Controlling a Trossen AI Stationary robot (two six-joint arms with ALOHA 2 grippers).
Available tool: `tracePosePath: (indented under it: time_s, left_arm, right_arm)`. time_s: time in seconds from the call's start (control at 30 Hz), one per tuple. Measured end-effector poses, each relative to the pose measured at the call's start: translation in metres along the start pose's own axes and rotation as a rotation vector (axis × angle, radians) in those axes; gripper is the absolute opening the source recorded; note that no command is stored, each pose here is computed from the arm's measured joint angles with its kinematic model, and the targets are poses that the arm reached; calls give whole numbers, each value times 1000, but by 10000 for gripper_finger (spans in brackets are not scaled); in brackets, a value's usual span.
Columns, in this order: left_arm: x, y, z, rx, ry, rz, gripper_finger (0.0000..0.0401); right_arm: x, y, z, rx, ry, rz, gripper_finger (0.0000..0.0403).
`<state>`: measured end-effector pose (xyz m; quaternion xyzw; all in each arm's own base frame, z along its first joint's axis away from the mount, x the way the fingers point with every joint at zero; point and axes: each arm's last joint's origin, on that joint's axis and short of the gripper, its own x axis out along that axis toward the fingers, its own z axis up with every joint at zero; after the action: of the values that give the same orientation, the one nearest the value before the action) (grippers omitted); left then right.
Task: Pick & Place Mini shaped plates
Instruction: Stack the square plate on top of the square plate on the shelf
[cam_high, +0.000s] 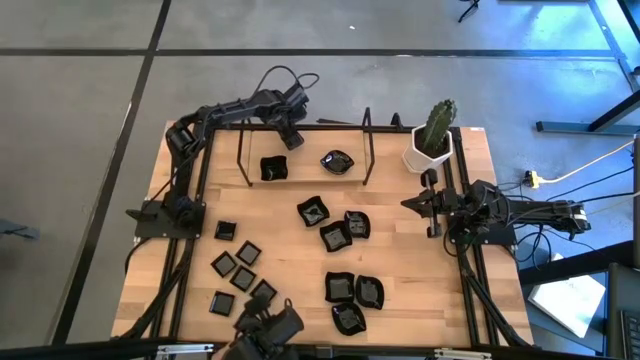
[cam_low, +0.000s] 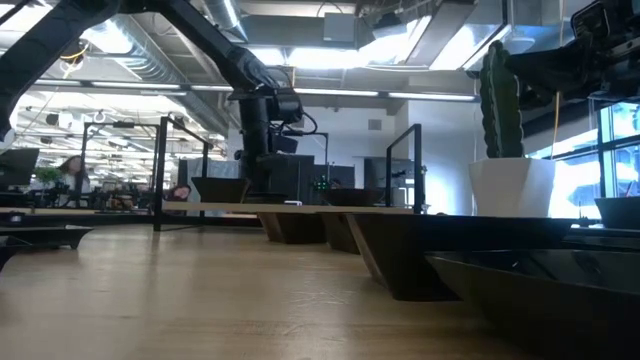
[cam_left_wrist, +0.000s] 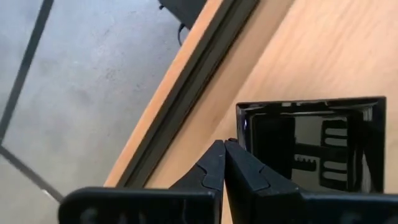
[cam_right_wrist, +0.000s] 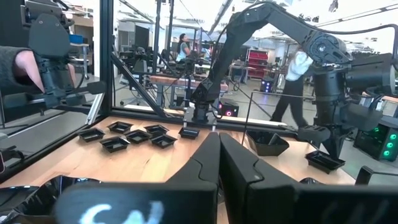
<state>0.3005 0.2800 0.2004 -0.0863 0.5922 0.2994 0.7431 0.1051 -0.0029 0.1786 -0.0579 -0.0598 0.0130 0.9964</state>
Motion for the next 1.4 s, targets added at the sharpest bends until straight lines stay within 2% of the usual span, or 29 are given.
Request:
tracePosePath:
  time_s: [0.1,0.33,0.47,0.6,0.7,1.1,1.4]
  left_arm:
    - [0,-3,1,27,-3,-8,3]
    - [-6,0,6,72,-54,55,2]
    - [-6,12,5,11,-60,114,3]
    - [1,21,-4,-28,11,68,2]
    - [6,16,-8,-16,43,52,3]
    - [2,-13,-1,105,6,-24,2]
    - [0,-24,2,147,-18,-47,2]
  right_arm:
    - [0,0,0,0,0,0,6]
    - [0,0,0,-1,0,0,6]
    - [0,0,0,-4,0,0,6]
    - [0,0,0,-4,0,0,6]
    - [0,0,0,-5,0,0,6]
    - [0,0,0,-5,0,-1,6]
    - [0,0,0,-5,-1,-1,6]
